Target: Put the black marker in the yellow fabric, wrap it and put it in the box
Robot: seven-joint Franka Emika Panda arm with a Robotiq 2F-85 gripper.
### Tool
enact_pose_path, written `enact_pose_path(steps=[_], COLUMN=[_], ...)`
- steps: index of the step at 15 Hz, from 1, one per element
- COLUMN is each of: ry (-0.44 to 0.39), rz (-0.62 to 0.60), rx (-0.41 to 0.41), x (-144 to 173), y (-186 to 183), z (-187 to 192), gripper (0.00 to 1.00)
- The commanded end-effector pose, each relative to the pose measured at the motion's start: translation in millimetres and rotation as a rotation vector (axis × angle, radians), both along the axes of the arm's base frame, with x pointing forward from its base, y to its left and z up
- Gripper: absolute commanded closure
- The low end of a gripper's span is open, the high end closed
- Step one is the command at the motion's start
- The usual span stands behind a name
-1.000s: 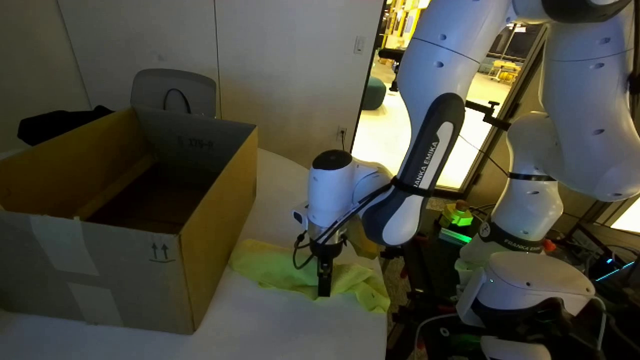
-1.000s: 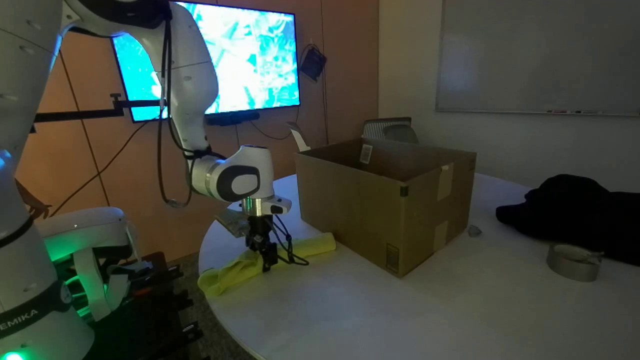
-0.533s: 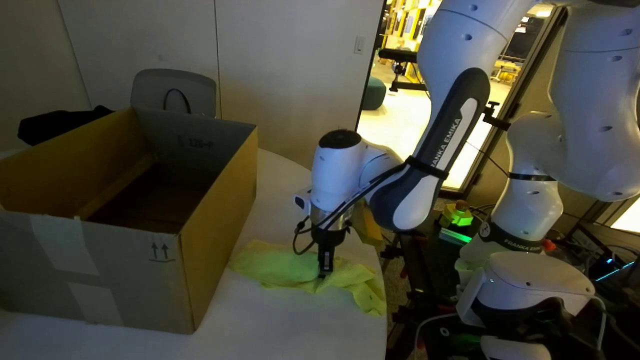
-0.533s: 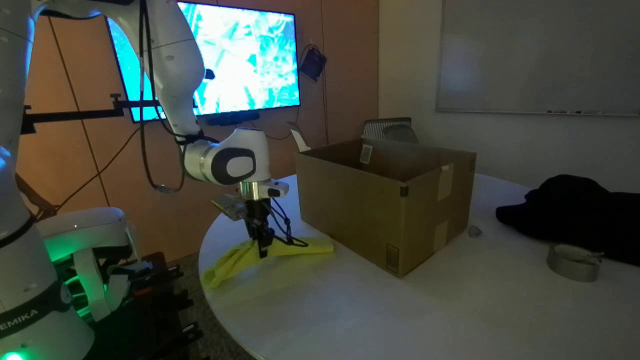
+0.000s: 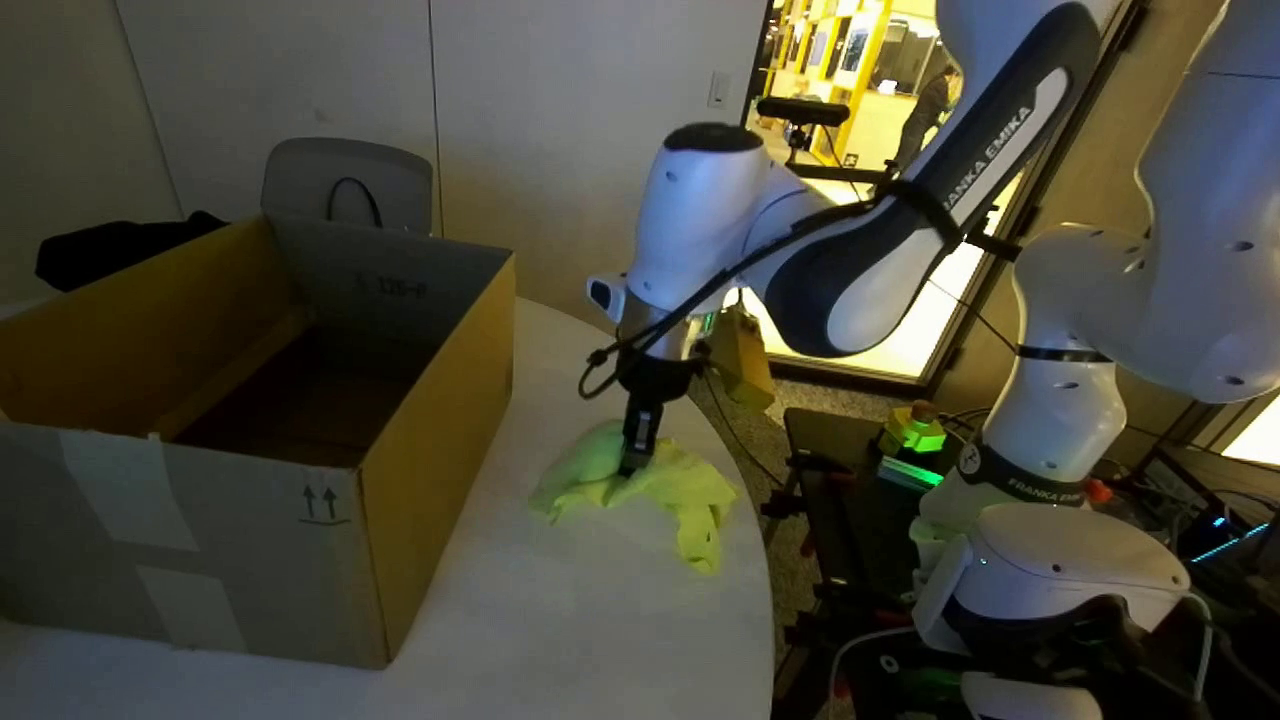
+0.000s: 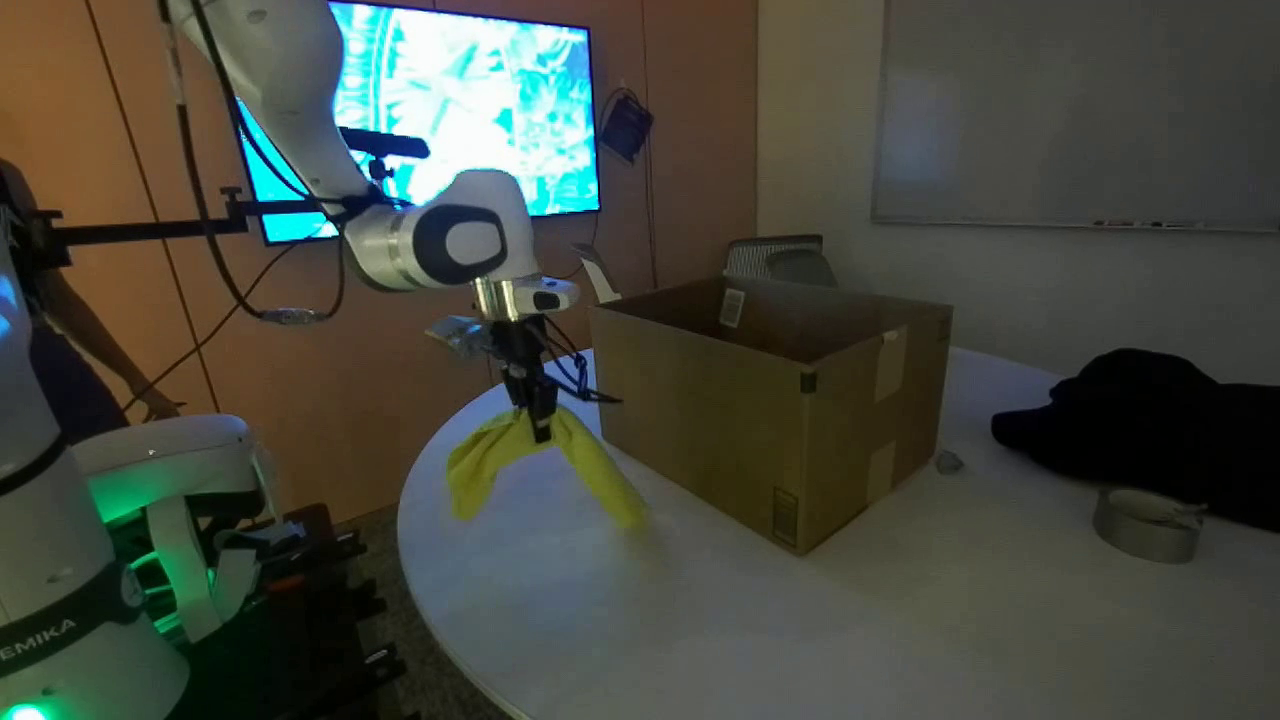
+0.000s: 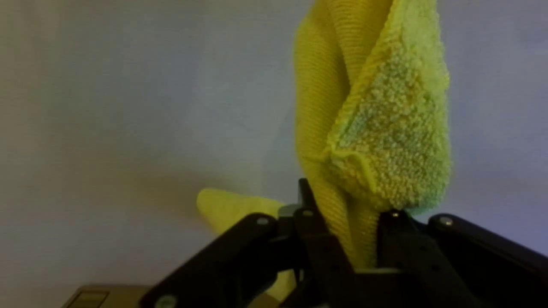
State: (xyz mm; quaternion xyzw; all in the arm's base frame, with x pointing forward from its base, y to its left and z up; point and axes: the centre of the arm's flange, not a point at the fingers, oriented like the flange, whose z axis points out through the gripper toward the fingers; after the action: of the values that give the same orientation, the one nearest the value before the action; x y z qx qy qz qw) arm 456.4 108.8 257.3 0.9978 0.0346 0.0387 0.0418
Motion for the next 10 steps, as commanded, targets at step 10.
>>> enact_pose_path(steps=[10], ry=[-0.42], rz=[-0.211], rx=[-0.021], x=[127.6], y=[67.9], z=[269.8], gripper=[0.94])
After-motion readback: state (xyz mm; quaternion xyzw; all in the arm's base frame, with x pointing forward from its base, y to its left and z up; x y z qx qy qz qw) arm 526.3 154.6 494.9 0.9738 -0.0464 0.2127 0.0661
